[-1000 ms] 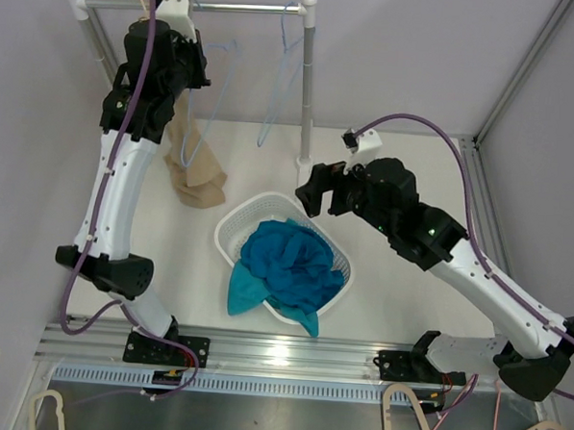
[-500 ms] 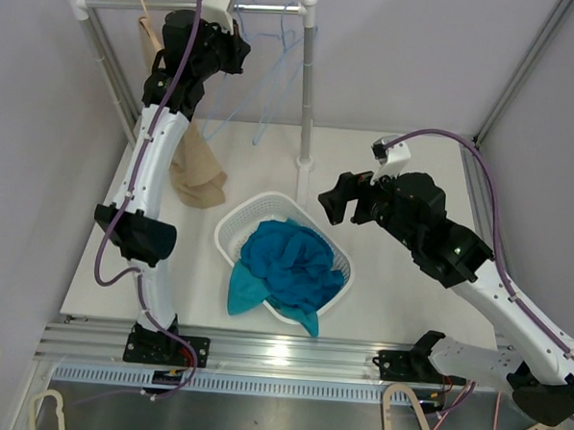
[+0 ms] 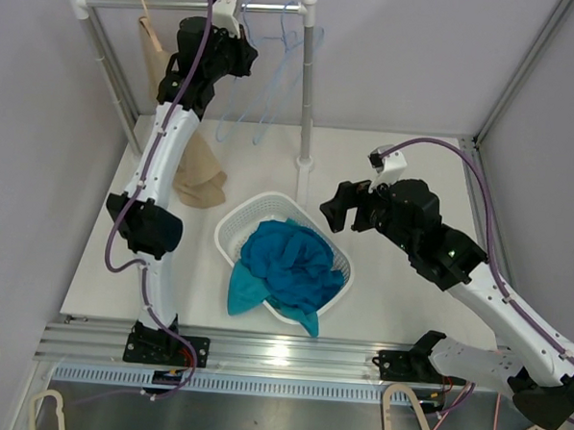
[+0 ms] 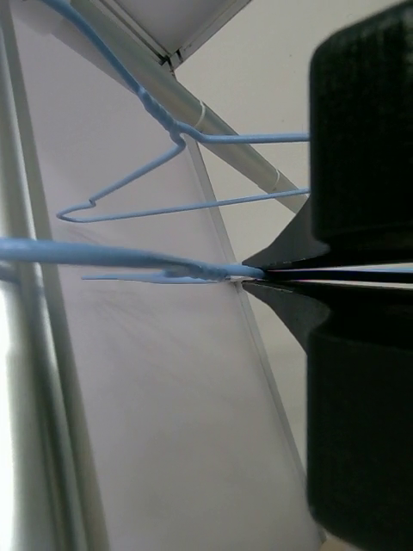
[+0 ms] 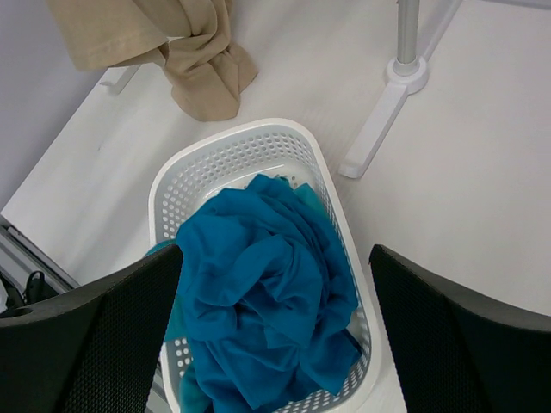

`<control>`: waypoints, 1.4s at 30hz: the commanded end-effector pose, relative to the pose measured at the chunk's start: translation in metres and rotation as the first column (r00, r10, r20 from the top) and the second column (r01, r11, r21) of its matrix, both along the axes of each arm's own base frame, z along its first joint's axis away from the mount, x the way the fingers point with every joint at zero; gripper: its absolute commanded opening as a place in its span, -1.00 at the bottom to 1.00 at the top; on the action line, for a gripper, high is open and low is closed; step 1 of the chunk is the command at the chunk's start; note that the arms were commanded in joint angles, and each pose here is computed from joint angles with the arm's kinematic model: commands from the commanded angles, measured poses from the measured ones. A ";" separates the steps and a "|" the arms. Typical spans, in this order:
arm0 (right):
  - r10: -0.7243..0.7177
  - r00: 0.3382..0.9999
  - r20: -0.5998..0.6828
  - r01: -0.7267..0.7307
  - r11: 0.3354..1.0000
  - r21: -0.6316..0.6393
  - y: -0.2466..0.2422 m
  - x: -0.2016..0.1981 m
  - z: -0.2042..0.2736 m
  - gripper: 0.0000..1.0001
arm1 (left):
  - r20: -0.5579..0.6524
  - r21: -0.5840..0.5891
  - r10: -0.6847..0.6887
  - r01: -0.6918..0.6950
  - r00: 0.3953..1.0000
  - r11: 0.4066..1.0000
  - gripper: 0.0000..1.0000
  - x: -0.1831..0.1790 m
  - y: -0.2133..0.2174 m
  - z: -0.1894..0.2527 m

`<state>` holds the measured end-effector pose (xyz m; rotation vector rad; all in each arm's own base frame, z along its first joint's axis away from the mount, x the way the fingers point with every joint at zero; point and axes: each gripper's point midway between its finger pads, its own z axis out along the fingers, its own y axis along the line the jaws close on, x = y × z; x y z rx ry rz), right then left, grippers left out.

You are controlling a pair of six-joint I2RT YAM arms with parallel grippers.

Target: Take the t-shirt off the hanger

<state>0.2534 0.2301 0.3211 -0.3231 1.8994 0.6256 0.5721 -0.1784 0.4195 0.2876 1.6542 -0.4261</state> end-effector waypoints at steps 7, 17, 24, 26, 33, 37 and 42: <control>0.074 0.997 0.015 -0.075 0.994 0.078 0.017 -0.003 0.009 0.89 | -0.014 -0.095 0.006 -0.007 1.000 0.995 0.99 -0.075 0.023 0.047; 0.157 0.987 -0.040 -0.151 0.982 0.117 0.035 -0.013 -0.007 0.89 | 0.061 -0.101 0.106 -0.099 0.992 0.990 0.99 -0.165 0.061 0.108; 0.180 0.982 -0.060 -0.170 0.975 0.143 0.035 -0.026 0.001 0.88 | 0.091 -0.077 0.459 -0.454 0.884 0.888 0.99 -0.140 0.127 0.107; 0.175 0.983 -0.055 -0.165 0.975 0.147 0.031 -0.030 0.004 0.87 | 0.080 -0.075 0.550 -0.545 0.831 0.835 0.99 -0.127 0.145 0.107; 0.147 0.987 -0.064 -0.137 0.981 0.137 0.020 -0.034 0.003 0.87 | 0.057 -0.047 0.661 -0.659 0.749 0.751 0.99 -0.088 0.174 0.089; 0.132 0.989 -0.061 -0.123 0.984 0.128 0.016 -0.034 0.003 0.87 | 0.006 -0.060 0.674 -0.672 0.739 0.738 0.97 -0.068 0.187 0.077; 0.127 0.990 -0.066 -0.118 0.986 0.116 0.017 -0.030 -0.002 0.87 | 0.003 -0.108 0.707 -0.703 0.707 0.703 0.97 -0.055 0.207 0.071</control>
